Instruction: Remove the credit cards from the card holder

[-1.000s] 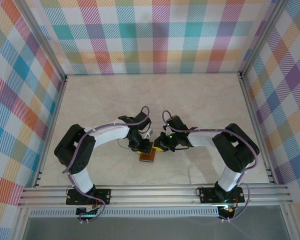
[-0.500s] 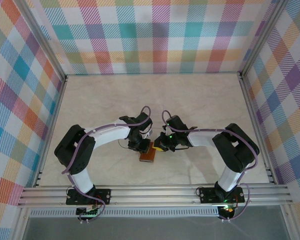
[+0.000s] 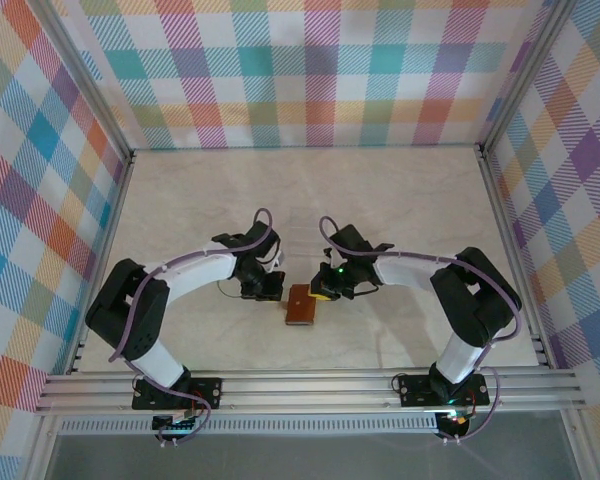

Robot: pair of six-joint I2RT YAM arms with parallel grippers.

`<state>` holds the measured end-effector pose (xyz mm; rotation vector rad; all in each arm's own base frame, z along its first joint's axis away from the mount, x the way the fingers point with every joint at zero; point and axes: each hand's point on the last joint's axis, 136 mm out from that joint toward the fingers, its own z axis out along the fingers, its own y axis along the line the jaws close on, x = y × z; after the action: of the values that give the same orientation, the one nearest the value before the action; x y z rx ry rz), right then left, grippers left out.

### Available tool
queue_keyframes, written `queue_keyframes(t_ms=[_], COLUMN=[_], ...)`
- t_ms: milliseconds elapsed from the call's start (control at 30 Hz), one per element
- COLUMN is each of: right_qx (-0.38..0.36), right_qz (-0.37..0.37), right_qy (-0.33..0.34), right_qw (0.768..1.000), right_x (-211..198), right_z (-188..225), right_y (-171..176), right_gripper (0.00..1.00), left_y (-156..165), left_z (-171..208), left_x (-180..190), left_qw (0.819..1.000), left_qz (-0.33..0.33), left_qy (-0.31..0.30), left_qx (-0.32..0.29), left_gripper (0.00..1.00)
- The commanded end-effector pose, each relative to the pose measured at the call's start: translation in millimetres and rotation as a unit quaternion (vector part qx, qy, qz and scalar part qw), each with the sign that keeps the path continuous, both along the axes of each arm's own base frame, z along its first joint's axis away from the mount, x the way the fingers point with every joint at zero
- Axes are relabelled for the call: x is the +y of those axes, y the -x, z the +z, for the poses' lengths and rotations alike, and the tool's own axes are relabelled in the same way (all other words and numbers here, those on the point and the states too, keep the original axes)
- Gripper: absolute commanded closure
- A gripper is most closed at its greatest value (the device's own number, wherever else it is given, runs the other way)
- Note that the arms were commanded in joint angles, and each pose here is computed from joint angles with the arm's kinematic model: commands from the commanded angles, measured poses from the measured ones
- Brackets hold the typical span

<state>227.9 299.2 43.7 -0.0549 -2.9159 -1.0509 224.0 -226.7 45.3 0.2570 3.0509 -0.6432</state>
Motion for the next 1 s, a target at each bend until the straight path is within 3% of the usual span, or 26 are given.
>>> queue_keyframes(t_ms=[0,300,700,967], right_qx=[0.024,0.005,-0.009,0.0], right_qz=[0.032,0.038,0.054,0.056], right_qy=[0.074,0.148,0.263,0.266], right_qw=[0.996,0.988,0.963,0.962], right_x=[-18,-18,-2,17], right_z=[-13,-4,-1,-12], right_y=[20,21,28,25], right_gripper=[0.85,0.54,0.03,0.0], left_y=[10,28,29,35], left_z=[5,-9,-14,-16], left_x=[-11,0,14,14], left_qw=[0.998,0.995,0.99,0.988], left_qz=[0.024,0.052,0.079,0.077], left_qy=[0.06,0.077,0.112,0.128], left_qx=[0.017,0.029,0.03,0.037], left_gripper=[0.96,0.97,0.97,0.97])
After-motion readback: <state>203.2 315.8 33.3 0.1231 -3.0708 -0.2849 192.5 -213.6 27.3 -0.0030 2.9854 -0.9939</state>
